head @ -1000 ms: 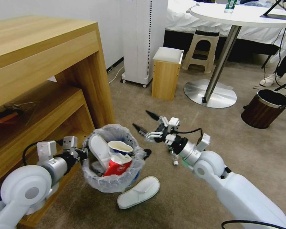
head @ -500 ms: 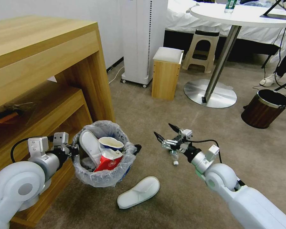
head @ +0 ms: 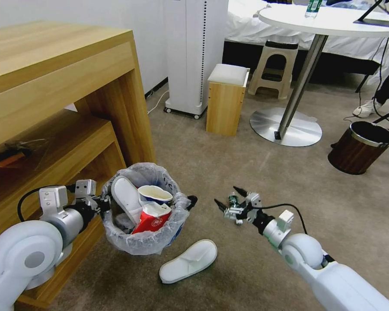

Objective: Pick up the trash bin and place the garbage on the floor into it.

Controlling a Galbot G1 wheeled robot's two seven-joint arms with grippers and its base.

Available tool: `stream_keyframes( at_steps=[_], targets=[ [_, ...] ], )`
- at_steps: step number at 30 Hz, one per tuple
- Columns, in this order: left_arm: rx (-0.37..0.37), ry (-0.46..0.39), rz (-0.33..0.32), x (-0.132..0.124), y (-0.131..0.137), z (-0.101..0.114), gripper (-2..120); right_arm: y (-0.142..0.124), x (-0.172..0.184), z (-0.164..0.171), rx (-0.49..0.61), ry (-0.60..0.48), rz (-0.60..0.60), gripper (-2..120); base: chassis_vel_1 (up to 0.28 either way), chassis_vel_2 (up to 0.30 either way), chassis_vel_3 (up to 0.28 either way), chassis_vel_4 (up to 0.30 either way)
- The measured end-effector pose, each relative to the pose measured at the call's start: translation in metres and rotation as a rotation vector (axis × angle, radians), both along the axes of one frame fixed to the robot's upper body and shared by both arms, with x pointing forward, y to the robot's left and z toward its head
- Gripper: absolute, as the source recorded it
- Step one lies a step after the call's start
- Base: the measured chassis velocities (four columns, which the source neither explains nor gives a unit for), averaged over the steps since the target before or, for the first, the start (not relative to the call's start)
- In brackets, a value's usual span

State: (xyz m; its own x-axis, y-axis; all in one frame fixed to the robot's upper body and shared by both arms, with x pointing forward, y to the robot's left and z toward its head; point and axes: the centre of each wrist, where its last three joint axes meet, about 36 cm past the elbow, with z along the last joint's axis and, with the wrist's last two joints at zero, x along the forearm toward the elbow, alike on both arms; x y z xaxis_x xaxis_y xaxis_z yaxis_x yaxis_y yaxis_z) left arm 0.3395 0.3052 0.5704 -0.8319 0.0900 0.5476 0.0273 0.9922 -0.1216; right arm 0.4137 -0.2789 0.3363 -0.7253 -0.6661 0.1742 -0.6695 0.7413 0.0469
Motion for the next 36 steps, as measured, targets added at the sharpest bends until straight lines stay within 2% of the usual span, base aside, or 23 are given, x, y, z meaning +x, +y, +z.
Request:
stream_keyframes(
  at_steps=[6,12,20,23,24,30,36],
  targets=[
    [-0.002,-0.003,-0.002,-0.001,-0.001,0.001,0,0.003,0.01,-0.011,-0.06,0.039,0.12,100,0.0,0.0,0.0,0.0],
    [-0.014,-0.007,-0.005,-0.005,-0.004,0.001,0,0.003,0.024,-0.027,-0.183,0.095,0.283,100,0.0,0.0,0.0,0.0],
    [-0.026,-0.002,-0.003,-0.006,-0.006,-0.002,0,0.01,0.02,-0.053,-0.239,0.126,0.334,100,0.0,0.0,0.0,0.0],
    [-0.028,-0.001,-0.004,-0.006,-0.007,-0.003,0,0.009,0.026,-0.064,-0.279,0.121,0.436,100,0.0,0.0,0.0,0.0],
    [-0.028,-0.001,-0.004,-0.006,-0.007,-0.003,0,0.009,0.026,-0.064,-0.279,0.121,0.436,100,0.0,0.0,0.0,0.0],
    [-0.028,-0.005,-0.01,-0.008,-0.009,-0.001,0,-0.012,0.059,-0.079,-0.346,0.137,0.643,100,0.0,0.0,0.0,0.0],
    [-0.022,-0.01,-0.01,-0.008,-0.008,0.001,0,-0.021,0.09,-0.086,-0.36,0.176,0.748,100,0.0,0.0,0.0,0.0]
  ],
)
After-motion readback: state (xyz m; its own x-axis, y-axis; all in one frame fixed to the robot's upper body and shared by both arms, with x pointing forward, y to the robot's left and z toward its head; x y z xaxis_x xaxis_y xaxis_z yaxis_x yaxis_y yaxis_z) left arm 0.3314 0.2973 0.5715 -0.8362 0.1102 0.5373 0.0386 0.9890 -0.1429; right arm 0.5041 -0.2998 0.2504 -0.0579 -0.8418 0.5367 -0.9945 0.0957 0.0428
